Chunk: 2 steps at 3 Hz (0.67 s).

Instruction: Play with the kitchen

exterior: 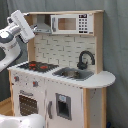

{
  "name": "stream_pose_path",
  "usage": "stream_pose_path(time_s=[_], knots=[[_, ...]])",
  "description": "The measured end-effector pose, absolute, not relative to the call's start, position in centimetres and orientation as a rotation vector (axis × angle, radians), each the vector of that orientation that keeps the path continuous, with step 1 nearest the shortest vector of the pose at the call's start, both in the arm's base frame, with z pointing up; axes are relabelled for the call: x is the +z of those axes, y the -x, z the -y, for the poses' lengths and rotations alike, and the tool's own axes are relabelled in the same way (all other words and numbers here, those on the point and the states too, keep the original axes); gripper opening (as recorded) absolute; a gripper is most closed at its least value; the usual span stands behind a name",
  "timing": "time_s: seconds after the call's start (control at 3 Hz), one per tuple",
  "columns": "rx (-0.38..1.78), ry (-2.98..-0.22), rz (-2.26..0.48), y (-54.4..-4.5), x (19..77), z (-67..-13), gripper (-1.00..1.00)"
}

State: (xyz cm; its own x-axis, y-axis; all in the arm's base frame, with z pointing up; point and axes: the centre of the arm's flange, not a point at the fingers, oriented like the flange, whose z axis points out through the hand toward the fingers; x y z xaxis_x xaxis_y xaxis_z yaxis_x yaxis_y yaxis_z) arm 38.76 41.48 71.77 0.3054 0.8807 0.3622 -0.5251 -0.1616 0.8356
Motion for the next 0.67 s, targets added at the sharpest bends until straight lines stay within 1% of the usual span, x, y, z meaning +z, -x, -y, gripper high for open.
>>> stream_pose_path(time_s=[0.67], knots=[[1.345, -1.277, -0.2, -41.3, 71.0, -39.4, 1.0]])
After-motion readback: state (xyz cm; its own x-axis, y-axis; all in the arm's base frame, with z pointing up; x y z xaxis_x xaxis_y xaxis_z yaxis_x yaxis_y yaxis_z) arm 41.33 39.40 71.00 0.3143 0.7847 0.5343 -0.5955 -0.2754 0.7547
